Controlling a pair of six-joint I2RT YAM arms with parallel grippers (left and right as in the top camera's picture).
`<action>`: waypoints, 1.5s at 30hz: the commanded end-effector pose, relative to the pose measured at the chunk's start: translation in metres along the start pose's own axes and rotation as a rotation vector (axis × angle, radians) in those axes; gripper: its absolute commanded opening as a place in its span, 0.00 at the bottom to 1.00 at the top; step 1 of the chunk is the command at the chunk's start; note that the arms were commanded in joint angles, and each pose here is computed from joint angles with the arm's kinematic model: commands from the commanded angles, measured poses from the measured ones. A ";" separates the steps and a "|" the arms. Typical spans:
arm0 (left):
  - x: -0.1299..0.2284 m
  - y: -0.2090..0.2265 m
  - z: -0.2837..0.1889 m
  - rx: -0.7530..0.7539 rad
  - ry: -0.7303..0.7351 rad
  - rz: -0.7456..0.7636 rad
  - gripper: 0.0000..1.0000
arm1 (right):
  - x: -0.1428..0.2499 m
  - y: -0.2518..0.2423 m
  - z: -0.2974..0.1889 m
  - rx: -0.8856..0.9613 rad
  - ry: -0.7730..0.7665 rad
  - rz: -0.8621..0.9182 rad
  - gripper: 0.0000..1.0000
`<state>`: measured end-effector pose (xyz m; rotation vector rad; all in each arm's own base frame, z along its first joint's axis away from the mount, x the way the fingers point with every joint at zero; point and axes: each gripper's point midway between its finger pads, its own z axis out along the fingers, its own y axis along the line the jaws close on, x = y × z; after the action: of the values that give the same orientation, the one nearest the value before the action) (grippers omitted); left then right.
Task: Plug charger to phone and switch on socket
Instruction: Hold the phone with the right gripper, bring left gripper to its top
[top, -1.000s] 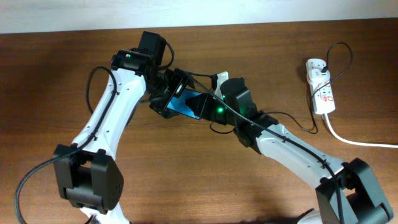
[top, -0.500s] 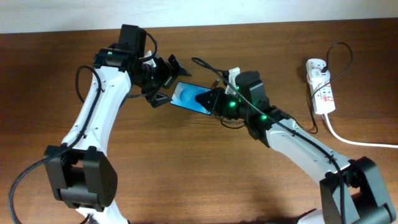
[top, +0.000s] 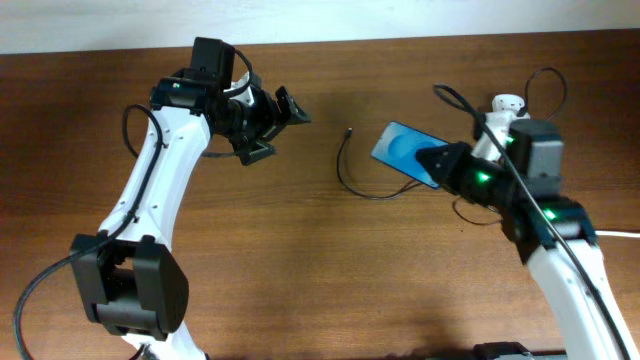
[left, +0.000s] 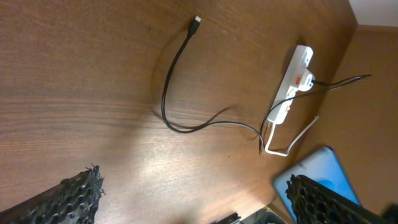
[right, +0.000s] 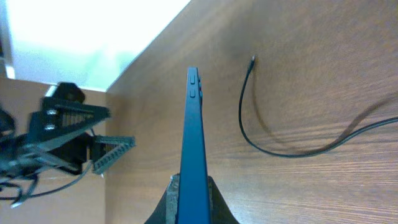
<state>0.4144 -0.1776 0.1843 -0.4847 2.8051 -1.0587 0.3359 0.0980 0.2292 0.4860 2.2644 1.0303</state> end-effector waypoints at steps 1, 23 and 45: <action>0.003 -0.011 -0.013 0.032 -0.018 0.063 1.00 | 0.008 0.003 -0.019 -0.040 -0.046 -0.043 0.04; -0.001 -0.010 -0.013 0.016 -0.037 0.069 1.00 | -0.031 -0.002 0.011 -0.285 -0.290 0.134 0.04; 0.007 -0.050 -0.001 0.276 0.064 0.292 1.00 | -0.042 -0.001 0.024 -0.243 -0.402 0.136 0.04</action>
<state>0.4237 -0.2041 0.2144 -0.1230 2.6443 -1.2862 0.3766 0.0913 0.2224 0.5874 1.8182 1.1562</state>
